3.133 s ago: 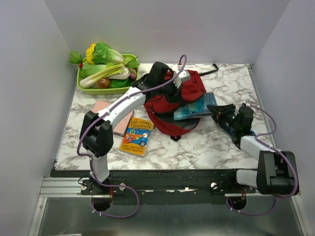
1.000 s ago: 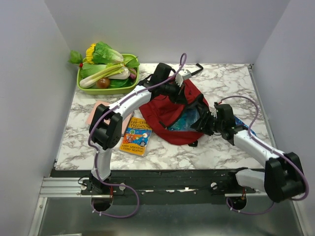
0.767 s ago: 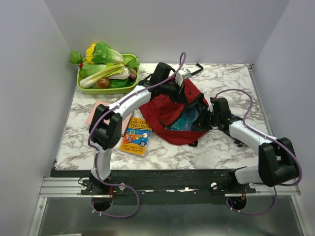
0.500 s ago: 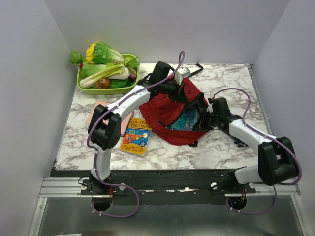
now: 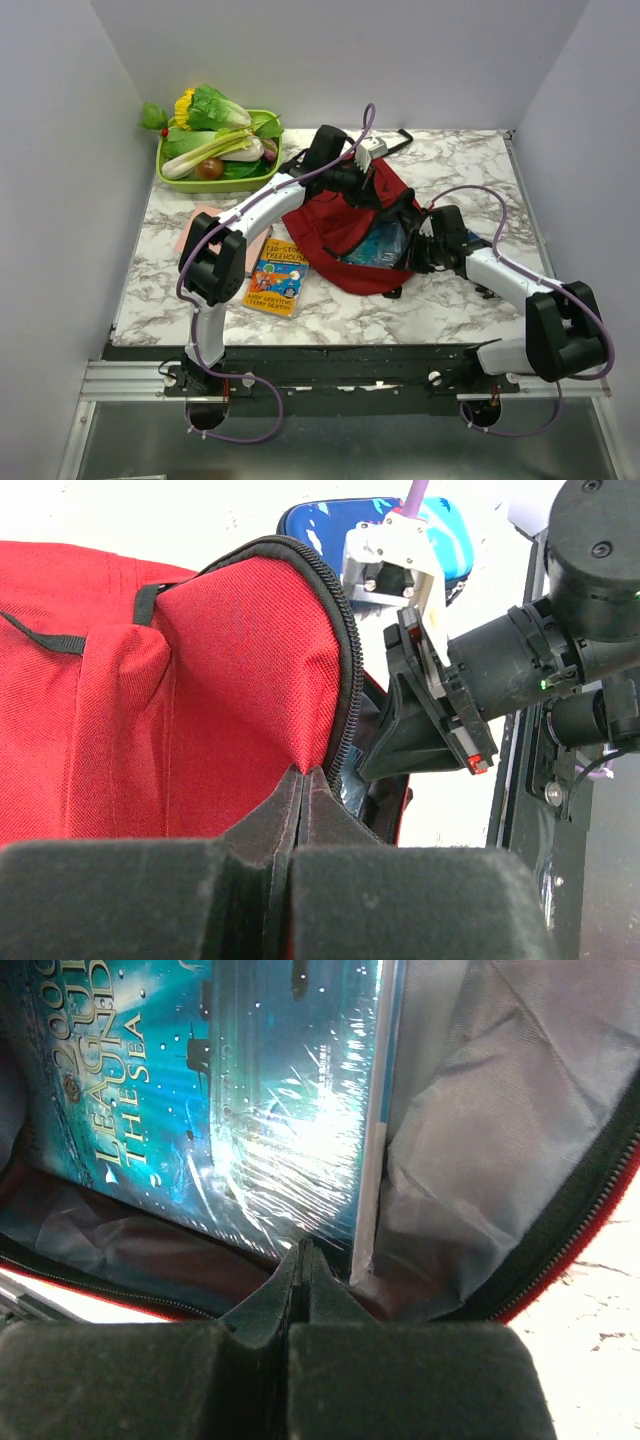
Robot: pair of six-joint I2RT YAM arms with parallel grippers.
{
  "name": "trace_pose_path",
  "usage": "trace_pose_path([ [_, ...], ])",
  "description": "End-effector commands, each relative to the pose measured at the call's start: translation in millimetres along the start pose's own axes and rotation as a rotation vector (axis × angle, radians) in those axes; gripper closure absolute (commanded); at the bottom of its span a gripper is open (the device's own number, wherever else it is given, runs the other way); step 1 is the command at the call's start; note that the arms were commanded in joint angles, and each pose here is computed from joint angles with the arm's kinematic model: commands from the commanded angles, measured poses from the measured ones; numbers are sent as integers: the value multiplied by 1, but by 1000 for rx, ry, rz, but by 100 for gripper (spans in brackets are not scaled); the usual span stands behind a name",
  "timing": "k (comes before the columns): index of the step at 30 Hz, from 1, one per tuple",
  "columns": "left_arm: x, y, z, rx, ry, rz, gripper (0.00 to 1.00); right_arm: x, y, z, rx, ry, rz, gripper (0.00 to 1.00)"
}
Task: Pack the student bag
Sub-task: Place the book in the student bag.
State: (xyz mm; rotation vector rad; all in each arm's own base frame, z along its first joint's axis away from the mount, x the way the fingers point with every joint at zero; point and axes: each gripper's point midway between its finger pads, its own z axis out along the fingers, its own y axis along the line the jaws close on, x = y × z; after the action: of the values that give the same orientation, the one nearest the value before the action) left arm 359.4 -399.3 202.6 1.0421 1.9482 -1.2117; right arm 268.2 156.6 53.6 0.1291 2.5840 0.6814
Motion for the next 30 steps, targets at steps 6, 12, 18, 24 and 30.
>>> trace_pose_path([
  [6,-24,-22,-15,48,-53,53,100,-30,-11,35,64,-103,-28,99],
  [12,-22,-26,-17,59,-40,55,100,-101,12,38,45,-306,-53,99],
  [18,-17,-25,-15,63,-25,44,100,-107,28,24,-7,-371,-36,90],
  [24,-4,-15,-15,36,18,58,100,-72,43,-31,-133,-424,-31,60],
  [30,-3,1,-27,-34,23,19,100,-27,95,-70,-315,-331,-82,40],
])
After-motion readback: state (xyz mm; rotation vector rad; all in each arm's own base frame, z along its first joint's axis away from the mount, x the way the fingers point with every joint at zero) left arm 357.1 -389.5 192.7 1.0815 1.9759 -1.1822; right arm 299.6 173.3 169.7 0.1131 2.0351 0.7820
